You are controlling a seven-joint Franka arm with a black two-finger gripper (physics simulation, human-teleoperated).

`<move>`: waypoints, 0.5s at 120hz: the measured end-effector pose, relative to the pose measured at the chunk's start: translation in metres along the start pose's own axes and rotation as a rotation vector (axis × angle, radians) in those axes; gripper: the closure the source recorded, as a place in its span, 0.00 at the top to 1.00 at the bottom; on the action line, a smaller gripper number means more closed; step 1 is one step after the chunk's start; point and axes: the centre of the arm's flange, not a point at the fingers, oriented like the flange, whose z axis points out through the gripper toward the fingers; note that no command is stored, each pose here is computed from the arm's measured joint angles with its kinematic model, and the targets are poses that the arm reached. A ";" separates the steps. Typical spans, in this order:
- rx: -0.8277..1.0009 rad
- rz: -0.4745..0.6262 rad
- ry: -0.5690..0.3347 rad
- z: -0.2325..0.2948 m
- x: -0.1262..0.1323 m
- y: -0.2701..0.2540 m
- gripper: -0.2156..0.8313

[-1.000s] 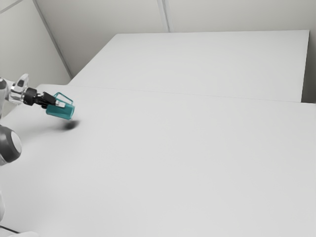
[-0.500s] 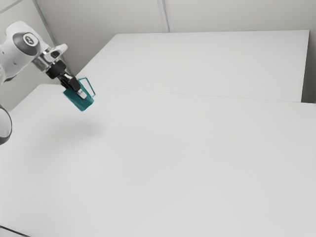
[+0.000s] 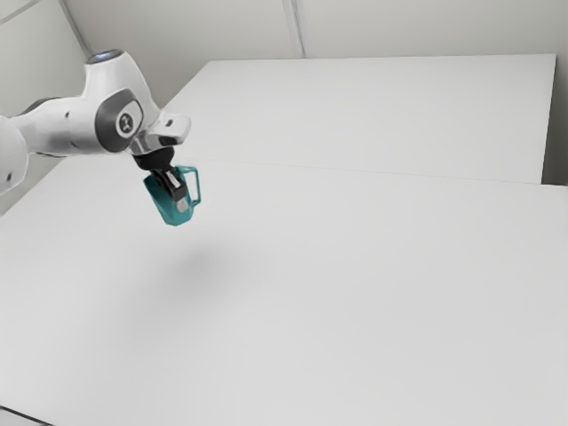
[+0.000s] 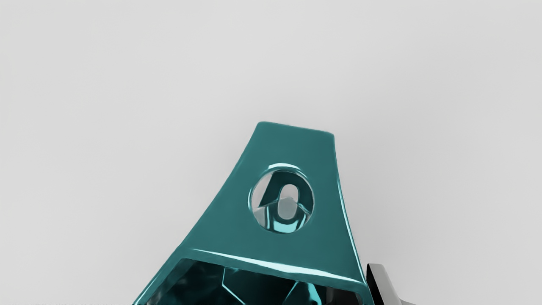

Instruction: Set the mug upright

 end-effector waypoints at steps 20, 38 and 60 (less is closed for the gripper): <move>0.043 0.000 -0.002 0.028 -0.008 0.029 0.05; 0.092 0.011 0.003 0.040 -0.005 0.047 0.05; 0.114 0.001 0.012 0.061 -0.009 0.064 0.05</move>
